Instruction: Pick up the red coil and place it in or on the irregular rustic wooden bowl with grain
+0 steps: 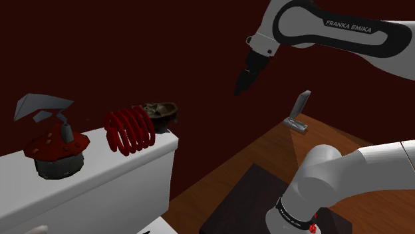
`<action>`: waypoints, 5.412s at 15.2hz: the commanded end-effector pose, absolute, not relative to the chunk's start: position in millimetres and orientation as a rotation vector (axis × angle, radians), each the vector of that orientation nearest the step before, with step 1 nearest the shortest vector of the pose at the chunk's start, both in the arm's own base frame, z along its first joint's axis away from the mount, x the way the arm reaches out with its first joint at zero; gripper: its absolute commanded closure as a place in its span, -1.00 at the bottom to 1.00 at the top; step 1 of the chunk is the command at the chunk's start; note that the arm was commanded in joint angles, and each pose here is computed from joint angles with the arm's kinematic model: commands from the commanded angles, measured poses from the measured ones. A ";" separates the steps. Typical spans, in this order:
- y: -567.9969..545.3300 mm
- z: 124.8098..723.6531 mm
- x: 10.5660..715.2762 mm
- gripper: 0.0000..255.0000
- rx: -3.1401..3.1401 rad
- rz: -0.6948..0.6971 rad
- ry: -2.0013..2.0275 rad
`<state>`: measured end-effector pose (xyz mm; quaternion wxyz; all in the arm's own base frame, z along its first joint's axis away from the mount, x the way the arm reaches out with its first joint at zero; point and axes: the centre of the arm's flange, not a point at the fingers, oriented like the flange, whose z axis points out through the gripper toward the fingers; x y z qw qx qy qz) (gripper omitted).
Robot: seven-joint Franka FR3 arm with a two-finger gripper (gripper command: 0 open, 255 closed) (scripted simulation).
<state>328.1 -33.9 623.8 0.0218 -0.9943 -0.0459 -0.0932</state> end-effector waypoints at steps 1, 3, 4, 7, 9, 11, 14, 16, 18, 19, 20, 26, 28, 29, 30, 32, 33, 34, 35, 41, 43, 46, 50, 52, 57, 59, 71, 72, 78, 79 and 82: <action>-33.9 623.8 328.1 -1.00 -3.081 -0.289 -0.142; -18.2 614.7 343.9 -1.00 -3.068 -0.313 -0.262; -10.0 610.2 351.4 -1.00 -3.059 -0.324 -0.322; 16.5 597.2 372.1 -1.00 -3.026 -0.359 -0.499; 35.4 588.7 384.3 -1.00 -2.998 -0.381 -0.617; 55.1 580.3 395.2 -1.00 -2.966 -0.402 -0.733; 86.1 568.0 408.9 -1.00 -2.909 -0.433 -0.904; 107.6 559.9 416.1 -1.00 -2.866 -0.453 -1.017; 129.5 551.8 421.8 -1.00 -2.818 -0.472 -1.127; 140.6 547.8 424.1 -1.00 -2.793 -0.481 -1.182; 151.8 543.8 426.0 -1.00 -2.766 -0.490 -1.236; 219.5 519.6 428.8 -1.00 -2.585 -0.540 -1.549; 241.8 511.4 426.6 -1.00 -2.518 -0.555 -1.647; 243.1 506.5 428.0 -1.00 -2.518 -0.555 -1.647; 244.5 501.6 429.3 -1.00 -2.518 -0.555 -1.647; 247.3 491.8 432.0 -1.00 -2.518 -0.555 -1.647; 248.7 486.9 433.3 -1.00 -2.518 -0.555 -1.647; 250.1 481.9 434.7 -1.00 -2.518 -0.555 -1.647; 251.4 477.0 436.0 -1.00 -2.518 -0.555 -1.647; 252.2 474.2 436.8 -1.00 -2.518 -0.555 -1.647; 252.2 474.3 436.8 -1.00 -2.518 -0.554 -1.647; 252.2 474.3 436.8 1.00 -2.518 -0.554 -1.647; 252.2 474.2 436.9 1.00 -2.518 -0.554 -1.647; 252.2 474.2 436.9 1.00 -2.518 -0.554 -1.647; 252.2 490.0 436.8 1.00 -2.518 -0.555 -1.647; 252.2 500.6 436.8 1.00 -2.518 -0.555 -1.647; 252.2 564.0 436.8 1.00 -2.518 -0.555 -1.647; 252.2 569.2 436.8 1.00 -2.518 -0.555 -1.647; 252.2 600.9 436.8 1.00 -2.518 -0.555 -1.647; 252.2 606.2 436.8 1.00 -2.518 -0.555 -1.647; 252.2 622.0 436.8 1.00 -2.518 -0.555 -1.647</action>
